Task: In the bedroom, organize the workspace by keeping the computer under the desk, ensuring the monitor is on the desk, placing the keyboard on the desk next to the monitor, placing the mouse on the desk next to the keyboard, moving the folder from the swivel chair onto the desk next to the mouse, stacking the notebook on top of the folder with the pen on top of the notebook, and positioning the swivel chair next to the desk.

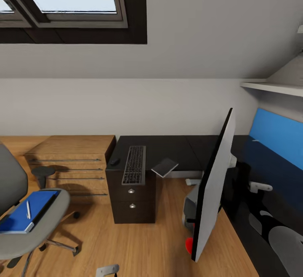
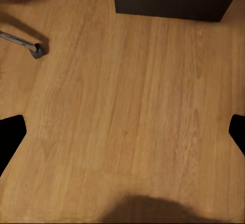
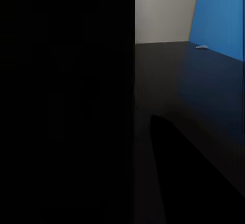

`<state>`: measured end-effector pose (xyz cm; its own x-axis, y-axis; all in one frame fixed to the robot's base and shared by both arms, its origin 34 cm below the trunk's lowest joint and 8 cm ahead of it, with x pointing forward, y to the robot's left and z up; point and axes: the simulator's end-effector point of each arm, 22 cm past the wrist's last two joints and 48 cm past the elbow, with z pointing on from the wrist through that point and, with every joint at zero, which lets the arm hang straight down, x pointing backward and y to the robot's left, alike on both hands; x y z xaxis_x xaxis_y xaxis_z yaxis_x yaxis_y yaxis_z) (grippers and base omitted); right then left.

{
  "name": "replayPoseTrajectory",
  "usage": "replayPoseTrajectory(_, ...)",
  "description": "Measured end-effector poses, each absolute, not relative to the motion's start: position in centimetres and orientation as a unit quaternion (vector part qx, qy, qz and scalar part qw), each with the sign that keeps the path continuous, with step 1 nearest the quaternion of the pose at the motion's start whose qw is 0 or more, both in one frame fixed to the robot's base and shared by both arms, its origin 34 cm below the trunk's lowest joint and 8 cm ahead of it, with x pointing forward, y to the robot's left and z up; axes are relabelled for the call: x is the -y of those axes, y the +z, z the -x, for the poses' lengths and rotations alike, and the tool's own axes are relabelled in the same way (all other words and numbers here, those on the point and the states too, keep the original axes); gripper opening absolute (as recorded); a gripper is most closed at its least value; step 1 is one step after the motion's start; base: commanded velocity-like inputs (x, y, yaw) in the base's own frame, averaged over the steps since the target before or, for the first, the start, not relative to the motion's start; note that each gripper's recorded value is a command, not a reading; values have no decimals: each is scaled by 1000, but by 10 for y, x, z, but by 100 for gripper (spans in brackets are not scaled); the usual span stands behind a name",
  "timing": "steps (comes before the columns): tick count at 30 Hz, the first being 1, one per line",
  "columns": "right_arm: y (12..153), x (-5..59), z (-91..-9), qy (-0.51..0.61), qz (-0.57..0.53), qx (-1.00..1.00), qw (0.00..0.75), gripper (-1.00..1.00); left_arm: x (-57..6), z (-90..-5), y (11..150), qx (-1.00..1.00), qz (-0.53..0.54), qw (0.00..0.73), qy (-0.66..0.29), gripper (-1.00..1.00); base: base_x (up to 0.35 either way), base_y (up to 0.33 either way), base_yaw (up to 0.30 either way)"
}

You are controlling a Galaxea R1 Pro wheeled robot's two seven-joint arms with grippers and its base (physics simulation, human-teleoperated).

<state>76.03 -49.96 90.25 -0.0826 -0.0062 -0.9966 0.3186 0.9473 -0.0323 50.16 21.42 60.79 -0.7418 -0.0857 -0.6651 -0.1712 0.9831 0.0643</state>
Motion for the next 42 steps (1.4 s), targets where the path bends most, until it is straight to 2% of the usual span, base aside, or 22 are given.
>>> replayPoseTrajectory(42, 903, 500, -760, -122, -108, -726, 669, -100, -214, -501, 608, -932, 69, 352, 61, 100, -335, 0, 0)
